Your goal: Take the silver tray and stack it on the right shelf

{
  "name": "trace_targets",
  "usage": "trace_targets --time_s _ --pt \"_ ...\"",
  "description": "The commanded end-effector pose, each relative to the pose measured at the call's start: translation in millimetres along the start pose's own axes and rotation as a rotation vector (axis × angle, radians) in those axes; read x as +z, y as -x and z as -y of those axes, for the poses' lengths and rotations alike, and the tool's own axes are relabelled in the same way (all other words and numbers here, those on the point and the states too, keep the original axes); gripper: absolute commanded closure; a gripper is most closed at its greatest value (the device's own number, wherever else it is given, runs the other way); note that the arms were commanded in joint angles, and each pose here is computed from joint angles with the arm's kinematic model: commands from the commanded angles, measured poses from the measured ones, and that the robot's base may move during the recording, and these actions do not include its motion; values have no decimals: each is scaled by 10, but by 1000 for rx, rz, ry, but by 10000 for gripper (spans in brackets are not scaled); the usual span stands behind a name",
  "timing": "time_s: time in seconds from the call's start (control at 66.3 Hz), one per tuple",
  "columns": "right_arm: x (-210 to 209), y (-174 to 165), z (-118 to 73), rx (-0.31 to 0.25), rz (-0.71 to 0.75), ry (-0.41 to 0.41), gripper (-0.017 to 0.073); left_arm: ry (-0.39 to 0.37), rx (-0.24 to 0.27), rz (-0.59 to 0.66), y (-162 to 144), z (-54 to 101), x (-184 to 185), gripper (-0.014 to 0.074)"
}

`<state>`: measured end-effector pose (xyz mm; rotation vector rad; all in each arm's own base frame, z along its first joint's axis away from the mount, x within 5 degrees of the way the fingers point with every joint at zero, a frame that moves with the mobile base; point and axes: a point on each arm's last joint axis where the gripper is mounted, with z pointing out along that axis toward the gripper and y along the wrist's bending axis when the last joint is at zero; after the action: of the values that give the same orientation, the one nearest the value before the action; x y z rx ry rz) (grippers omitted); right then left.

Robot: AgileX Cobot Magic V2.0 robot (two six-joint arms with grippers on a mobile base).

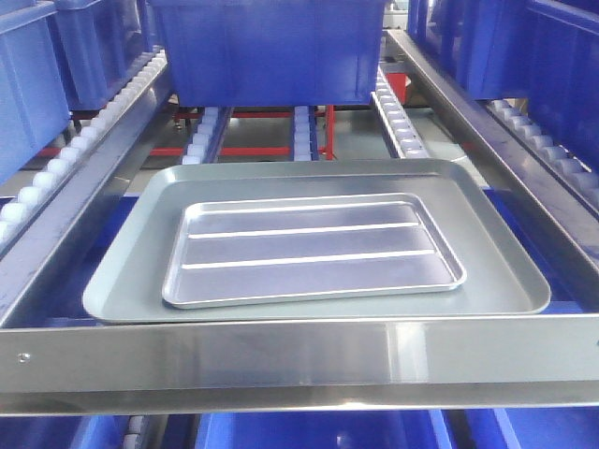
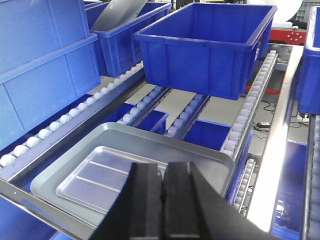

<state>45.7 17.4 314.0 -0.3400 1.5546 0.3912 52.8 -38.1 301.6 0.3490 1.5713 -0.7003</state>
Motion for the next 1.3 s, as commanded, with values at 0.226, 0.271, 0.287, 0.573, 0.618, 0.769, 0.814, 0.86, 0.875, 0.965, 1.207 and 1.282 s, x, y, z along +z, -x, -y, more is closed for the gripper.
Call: trace_targets --time_s 0.226,0.271,0.287,0.573,0.618,0.769,0.814,0.86,0.875,0.965,1.207,1.282 --pt "11 94 -27 -31 89 26 510 -62 9 87 148 70 -13 676" --pt "12 44 -21 -36 84 17 510 -62 9 87 148 70 -13 676" --pt "10 28 -18 -36 83 13 510 -62 9 87 148 70 -13 676" --pt "-50 -542 88 87 177 -247 510 -62 9 87 148 70 -13 676" --pt "-32 -656 116 69 174 -292 510 -62 9 87 148 70 -13 676" --pt "9 -923 172 19 260 -355 510 -62 9 87 148 70 -13 676" --pt "14 -961 180 18 261 -364 510 -62 9 87 148 70 -13 676" --pt "15 -964 183 20 250 -368 510 -62 9 87 148 70 -13 676" --pt "15 -966 185 20 247 -371 510 -62 9 87 148 70 -13 676" --pt "11 -976 199 20 238 -398 510 -62 9 87 148 70 -13 676" --pt "9 -973 201 19 241 -403 510 -62 9 87 148 70 -13 676" --pt "10 -974 201 19 240 -403 510 -62 9 87 148 70 -13 676"
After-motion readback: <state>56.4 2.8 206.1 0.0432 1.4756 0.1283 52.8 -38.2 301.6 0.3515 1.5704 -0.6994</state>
